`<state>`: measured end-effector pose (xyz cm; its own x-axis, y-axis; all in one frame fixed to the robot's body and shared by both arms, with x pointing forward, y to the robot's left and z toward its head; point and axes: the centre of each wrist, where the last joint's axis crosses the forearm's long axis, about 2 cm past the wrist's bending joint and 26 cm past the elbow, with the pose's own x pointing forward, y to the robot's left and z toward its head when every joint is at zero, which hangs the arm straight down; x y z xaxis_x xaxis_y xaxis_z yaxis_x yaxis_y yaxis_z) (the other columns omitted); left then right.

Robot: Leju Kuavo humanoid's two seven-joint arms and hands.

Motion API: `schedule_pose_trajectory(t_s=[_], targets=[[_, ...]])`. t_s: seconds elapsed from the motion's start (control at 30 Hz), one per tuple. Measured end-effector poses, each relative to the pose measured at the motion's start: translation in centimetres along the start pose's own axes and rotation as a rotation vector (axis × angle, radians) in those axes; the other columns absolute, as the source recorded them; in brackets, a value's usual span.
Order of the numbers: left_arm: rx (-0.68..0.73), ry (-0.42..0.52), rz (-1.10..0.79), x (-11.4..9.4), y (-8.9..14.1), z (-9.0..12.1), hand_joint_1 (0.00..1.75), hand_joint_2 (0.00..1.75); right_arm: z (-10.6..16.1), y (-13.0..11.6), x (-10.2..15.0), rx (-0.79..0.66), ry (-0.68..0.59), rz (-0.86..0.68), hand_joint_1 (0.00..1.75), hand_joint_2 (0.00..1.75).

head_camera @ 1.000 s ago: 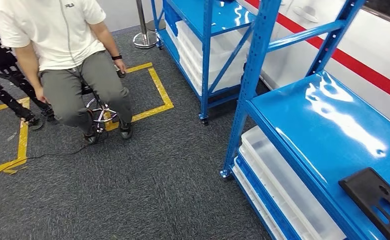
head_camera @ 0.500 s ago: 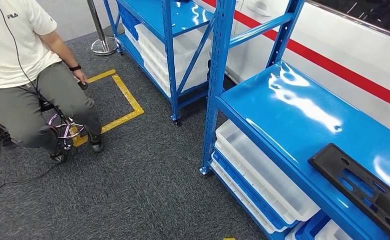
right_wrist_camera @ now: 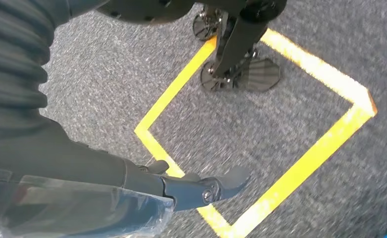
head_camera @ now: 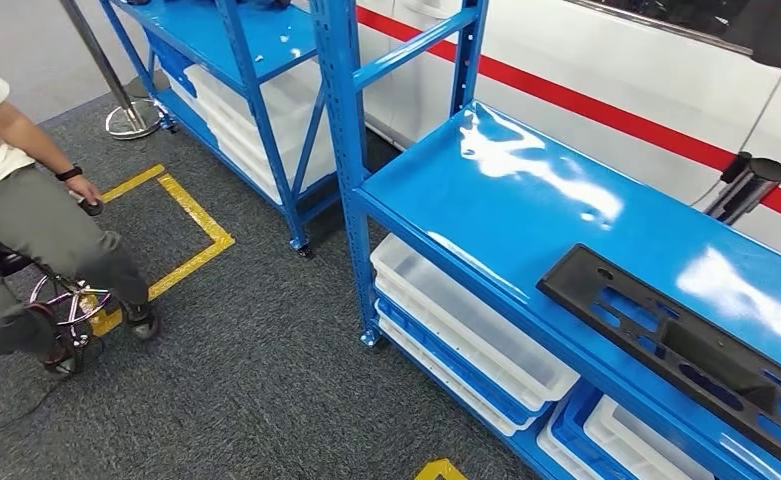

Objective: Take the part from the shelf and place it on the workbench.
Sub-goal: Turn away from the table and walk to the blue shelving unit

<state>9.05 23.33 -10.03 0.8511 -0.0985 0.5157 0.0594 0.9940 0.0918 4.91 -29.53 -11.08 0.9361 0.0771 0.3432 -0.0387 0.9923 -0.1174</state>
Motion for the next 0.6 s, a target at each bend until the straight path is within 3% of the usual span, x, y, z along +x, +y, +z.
schedule_pose_trajectory(t_s=[0.6], targets=[[0.007,0.010,-0.002,-0.03,-0.06,0.03,0.00,0.00,-0.04,0.18,0.25,0.001,-0.004,-0.004,0.00,1.75]])
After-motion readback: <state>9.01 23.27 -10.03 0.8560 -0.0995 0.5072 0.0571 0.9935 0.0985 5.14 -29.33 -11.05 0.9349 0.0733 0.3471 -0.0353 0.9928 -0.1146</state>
